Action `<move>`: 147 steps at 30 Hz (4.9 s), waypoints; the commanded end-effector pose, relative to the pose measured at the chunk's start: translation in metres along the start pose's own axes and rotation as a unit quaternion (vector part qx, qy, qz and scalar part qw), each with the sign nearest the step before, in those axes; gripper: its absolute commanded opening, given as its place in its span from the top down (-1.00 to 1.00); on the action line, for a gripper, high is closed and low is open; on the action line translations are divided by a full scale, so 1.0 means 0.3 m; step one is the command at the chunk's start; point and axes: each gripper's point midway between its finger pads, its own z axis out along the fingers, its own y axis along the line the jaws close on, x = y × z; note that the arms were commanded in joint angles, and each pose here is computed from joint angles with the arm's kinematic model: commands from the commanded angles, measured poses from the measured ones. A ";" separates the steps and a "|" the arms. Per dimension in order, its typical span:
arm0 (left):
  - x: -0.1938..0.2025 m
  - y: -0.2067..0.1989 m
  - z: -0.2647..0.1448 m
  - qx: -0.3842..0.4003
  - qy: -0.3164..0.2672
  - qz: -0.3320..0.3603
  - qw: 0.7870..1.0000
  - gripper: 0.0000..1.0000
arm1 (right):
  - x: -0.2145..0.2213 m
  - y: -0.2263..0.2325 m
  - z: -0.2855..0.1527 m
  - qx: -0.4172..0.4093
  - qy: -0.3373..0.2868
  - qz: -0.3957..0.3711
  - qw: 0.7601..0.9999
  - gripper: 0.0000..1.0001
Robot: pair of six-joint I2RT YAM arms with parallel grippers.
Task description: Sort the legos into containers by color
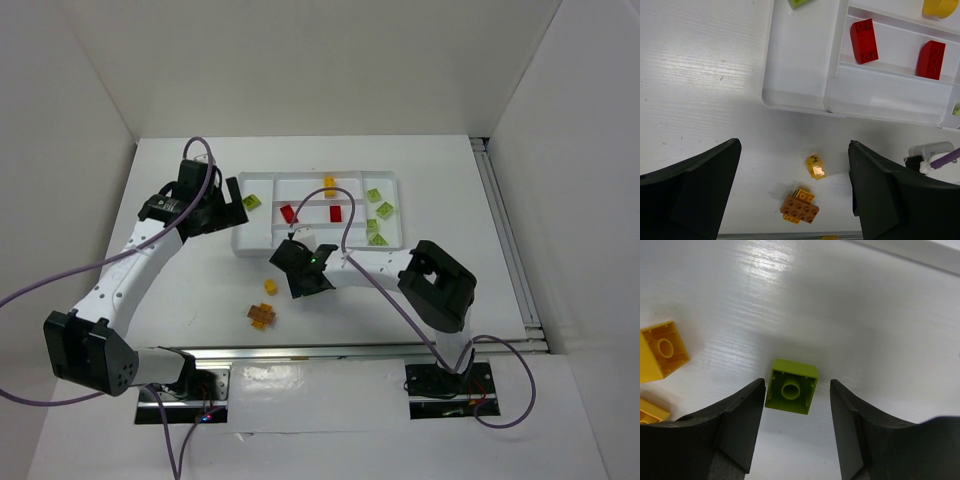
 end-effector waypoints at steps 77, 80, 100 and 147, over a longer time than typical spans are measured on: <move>0.047 0.347 0.003 -0.090 0.031 -0.127 0.987 -0.87 | -0.170 0.336 0.012 -0.195 -0.074 -0.138 0.968 -0.23; 0.041 0.340 0.005 -0.084 0.029 -0.127 0.988 -0.87 | -0.203 0.332 -0.001 -0.187 -0.089 -0.133 0.969 0.28; 0.055 0.242 0.042 -0.042 0.052 -0.097 0.993 -0.83 | -0.859 -0.266 -0.012 -0.039 -0.230 0.052 0.971 0.66; -0.002 0.245 -0.008 -0.084 0.045 -0.100 0.990 -0.83 | -0.107 0.435 -0.259 -0.269 -0.140 -0.262 0.916 -0.54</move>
